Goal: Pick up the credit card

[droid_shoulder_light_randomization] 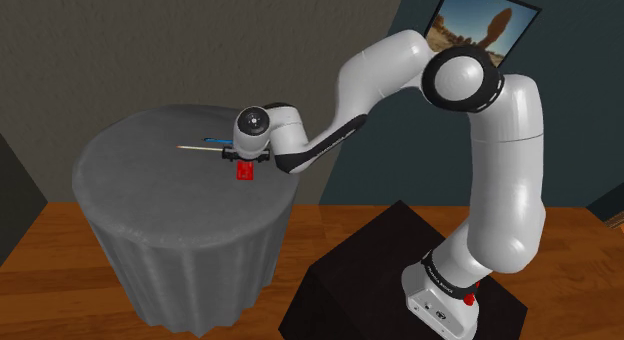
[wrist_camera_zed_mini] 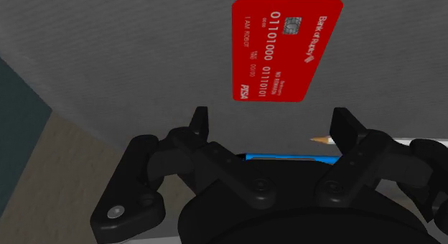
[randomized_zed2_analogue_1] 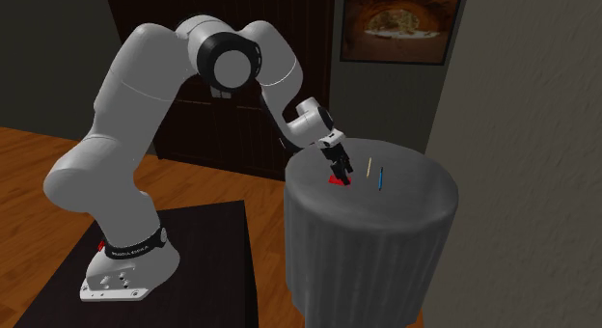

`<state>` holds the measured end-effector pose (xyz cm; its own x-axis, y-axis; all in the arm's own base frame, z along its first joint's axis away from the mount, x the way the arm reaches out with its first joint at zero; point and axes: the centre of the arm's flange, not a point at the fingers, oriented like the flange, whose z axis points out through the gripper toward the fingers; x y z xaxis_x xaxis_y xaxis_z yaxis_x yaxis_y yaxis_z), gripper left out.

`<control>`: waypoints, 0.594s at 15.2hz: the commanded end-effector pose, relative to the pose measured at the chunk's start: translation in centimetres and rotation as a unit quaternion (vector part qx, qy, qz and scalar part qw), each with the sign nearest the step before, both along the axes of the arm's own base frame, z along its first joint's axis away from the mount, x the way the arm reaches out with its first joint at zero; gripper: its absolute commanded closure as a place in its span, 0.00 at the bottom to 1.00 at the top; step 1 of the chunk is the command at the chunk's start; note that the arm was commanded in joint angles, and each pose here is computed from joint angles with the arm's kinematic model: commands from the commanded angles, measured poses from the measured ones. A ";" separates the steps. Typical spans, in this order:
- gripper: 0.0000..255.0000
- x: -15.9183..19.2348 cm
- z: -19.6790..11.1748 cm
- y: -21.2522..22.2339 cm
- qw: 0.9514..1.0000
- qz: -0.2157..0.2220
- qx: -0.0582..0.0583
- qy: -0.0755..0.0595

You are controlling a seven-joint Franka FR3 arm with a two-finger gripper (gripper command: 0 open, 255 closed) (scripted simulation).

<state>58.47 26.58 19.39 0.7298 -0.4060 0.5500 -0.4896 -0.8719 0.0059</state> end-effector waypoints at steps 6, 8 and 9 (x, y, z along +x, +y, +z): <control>1.00 0.1 -1.4 0.0 1.000 0.000 0.000 0.000; 1.00 0.1 -1.4 -0.1 1.000 0.000 0.000 0.000; 1.00 0.3 -1.4 -0.1 1.000 0.000 0.000 0.000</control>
